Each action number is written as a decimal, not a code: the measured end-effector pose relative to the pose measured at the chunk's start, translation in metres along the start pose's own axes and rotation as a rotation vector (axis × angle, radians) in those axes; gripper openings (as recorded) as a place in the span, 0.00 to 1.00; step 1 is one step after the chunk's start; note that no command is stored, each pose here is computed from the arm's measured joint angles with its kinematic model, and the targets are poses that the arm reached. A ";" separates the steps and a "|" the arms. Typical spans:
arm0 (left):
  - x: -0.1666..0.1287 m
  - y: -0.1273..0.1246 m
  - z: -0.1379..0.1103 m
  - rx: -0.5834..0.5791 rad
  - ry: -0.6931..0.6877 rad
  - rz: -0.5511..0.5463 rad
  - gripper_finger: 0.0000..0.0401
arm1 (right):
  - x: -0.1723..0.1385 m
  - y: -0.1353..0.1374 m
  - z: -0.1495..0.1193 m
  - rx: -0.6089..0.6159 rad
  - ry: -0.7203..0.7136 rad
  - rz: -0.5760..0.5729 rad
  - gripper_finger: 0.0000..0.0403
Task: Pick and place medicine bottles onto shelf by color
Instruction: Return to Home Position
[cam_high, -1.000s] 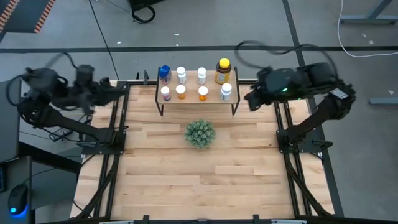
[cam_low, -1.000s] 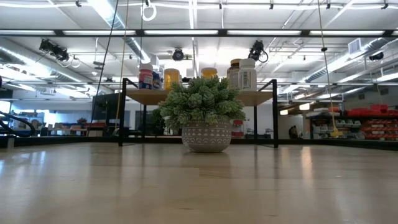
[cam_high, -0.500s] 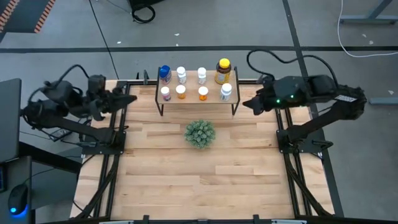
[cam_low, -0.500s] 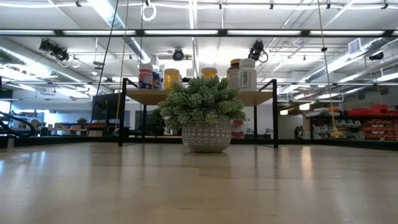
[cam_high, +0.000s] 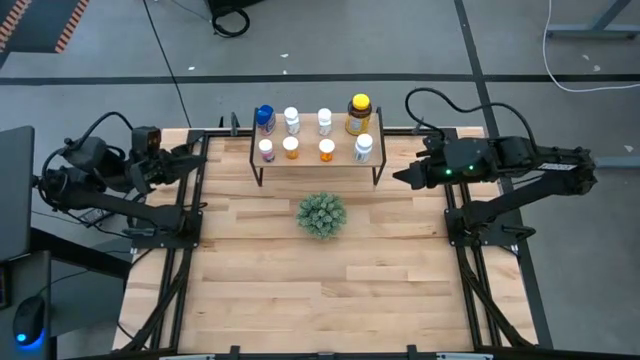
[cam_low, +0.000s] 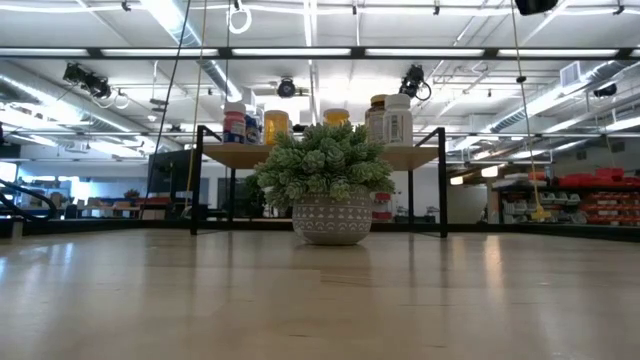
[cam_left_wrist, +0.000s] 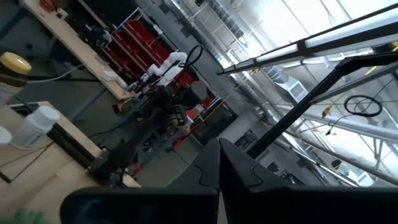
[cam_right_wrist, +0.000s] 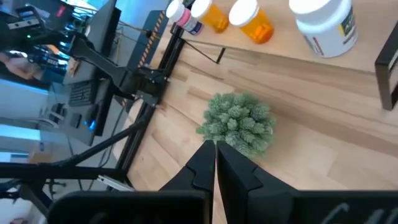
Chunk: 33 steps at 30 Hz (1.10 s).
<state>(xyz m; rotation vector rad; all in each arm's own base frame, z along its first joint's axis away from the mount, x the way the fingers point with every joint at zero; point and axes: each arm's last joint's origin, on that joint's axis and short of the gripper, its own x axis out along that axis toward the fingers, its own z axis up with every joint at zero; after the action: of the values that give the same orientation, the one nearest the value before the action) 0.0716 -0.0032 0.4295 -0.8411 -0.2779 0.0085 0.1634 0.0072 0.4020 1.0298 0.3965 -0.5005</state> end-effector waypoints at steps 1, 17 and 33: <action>-0.001 0.001 0.000 0.002 0.001 0.009 0.02 | 0.002 -0.002 -0.001 0.005 -0.001 0.004 0.06; -0.020 0.026 -0.016 -0.012 0.024 0.098 0.01 | 0.011 -0.062 -0.029 0.134 -0.026 0.104 0.06; -0.050 0.096 -0.069 -0.214 -0.159 0.084 0.01 | -0.003 -0.124 -0.049 0.284 -0.093 0.161 0.06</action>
<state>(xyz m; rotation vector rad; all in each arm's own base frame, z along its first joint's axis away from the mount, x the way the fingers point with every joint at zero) 0.0497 0.0050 0.3031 -1.0667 -0.3974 0.1263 0.0867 -0.0013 0.2931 1.2960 0.1595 -0.4659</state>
